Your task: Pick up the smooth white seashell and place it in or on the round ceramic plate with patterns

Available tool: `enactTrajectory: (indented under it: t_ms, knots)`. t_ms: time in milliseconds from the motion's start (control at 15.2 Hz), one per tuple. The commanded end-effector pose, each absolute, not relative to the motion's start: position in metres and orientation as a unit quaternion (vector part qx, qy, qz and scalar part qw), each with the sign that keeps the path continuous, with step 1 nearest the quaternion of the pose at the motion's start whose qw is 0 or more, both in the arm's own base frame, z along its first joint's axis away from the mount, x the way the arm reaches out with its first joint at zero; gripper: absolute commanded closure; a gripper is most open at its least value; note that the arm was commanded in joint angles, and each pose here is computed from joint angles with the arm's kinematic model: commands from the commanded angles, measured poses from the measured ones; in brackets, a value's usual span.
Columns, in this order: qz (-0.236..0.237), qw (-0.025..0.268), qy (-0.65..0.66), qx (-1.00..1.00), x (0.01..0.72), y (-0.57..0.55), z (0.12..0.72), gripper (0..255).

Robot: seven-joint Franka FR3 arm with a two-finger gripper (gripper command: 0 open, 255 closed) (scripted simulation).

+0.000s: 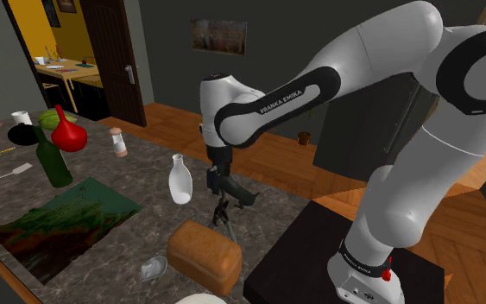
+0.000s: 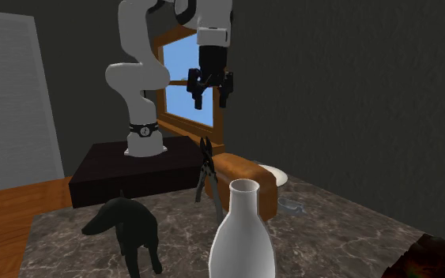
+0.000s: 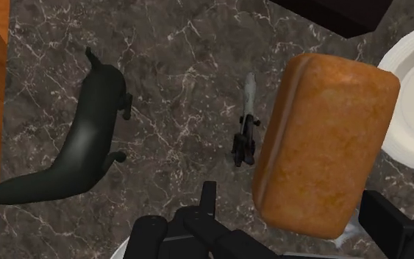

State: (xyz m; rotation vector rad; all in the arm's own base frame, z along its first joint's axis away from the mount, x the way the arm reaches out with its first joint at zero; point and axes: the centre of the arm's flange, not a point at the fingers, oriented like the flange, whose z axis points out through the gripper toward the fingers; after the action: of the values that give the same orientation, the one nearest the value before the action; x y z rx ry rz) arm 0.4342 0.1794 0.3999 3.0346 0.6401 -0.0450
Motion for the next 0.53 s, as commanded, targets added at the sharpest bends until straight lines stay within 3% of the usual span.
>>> enactTrajectory:
  t_ms: [0, 462]
  knots:
    - [-0.015, 0.022, 0.219, 0.975, 0.445, 0.196, 0.382, 0]
    - [-0.017, 0.032, 0.263, 0.964, 0.473, 0.263, 0.321, 0]
